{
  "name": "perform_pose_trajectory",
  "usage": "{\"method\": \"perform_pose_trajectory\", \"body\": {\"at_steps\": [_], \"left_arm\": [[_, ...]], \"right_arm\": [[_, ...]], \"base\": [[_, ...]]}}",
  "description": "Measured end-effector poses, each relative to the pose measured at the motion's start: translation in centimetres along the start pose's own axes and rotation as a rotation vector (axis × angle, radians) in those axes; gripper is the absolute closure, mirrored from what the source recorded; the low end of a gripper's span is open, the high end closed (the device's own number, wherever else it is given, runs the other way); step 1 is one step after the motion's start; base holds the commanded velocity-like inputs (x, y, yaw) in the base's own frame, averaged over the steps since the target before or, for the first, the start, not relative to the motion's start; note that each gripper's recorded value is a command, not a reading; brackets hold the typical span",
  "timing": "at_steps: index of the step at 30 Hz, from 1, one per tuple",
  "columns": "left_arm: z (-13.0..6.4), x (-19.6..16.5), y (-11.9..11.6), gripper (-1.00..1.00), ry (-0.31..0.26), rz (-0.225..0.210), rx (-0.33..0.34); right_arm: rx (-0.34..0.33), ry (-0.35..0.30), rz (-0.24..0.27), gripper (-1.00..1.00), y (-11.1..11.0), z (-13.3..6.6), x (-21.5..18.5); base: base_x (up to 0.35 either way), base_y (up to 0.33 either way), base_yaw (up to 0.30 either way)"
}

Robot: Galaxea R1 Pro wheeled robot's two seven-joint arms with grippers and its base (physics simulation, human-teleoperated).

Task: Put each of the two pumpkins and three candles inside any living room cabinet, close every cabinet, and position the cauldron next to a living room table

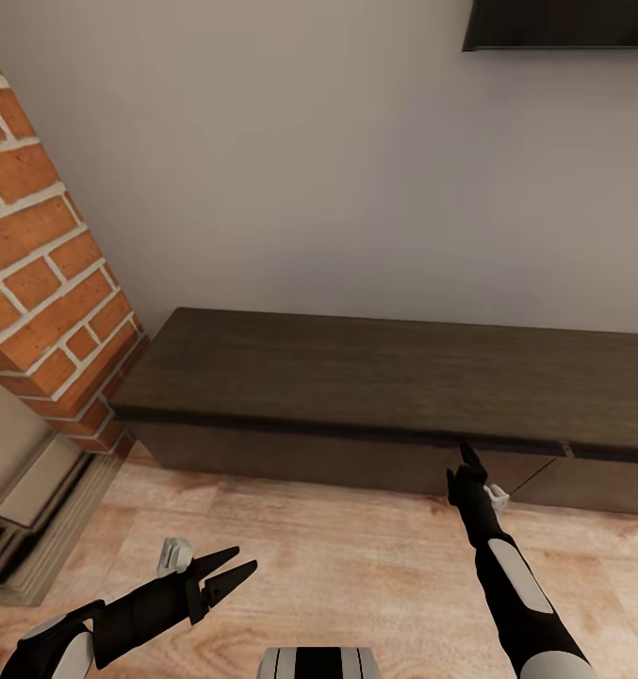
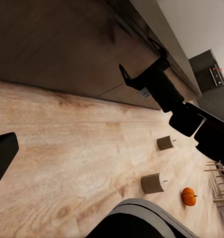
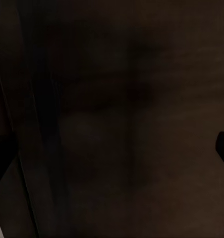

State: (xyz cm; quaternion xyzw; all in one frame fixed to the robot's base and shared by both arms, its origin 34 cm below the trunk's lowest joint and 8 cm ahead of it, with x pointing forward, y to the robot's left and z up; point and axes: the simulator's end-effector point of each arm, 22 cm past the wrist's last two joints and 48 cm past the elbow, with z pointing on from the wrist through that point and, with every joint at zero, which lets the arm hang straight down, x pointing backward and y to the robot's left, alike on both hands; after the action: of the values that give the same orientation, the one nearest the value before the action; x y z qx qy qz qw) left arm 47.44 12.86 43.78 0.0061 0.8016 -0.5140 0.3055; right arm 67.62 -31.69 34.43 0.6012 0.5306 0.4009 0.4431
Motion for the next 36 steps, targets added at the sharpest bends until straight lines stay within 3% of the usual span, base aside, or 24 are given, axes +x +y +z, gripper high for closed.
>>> {"method": "perform_pose_trajectory", "body": {"at_steps": [12,13,36], "left_arm": [[0.01,0.01,-0.02,-1.00,0.000,-0.002,0.001],[0.00,0.01,-0.01,-1.00,0.000,-0.001,0.000],[-0.01,0.00,-0.02,-1.00,0.000,-0.001,0.001]], "right_arm": [[0.000,-0.001,0.001,-1.00,0.01,0.00,-0.05],[-0.001,-0.001,0.001,1.00,0.04,0.01,-0.04],[-0.007,-0.001,-0.002,1.00,0.23,0.03,-0.03]], "base": [[0.003,0.000,0.000],[0.000,0.000,0.000],[0.000,0.000,0.000]]}}
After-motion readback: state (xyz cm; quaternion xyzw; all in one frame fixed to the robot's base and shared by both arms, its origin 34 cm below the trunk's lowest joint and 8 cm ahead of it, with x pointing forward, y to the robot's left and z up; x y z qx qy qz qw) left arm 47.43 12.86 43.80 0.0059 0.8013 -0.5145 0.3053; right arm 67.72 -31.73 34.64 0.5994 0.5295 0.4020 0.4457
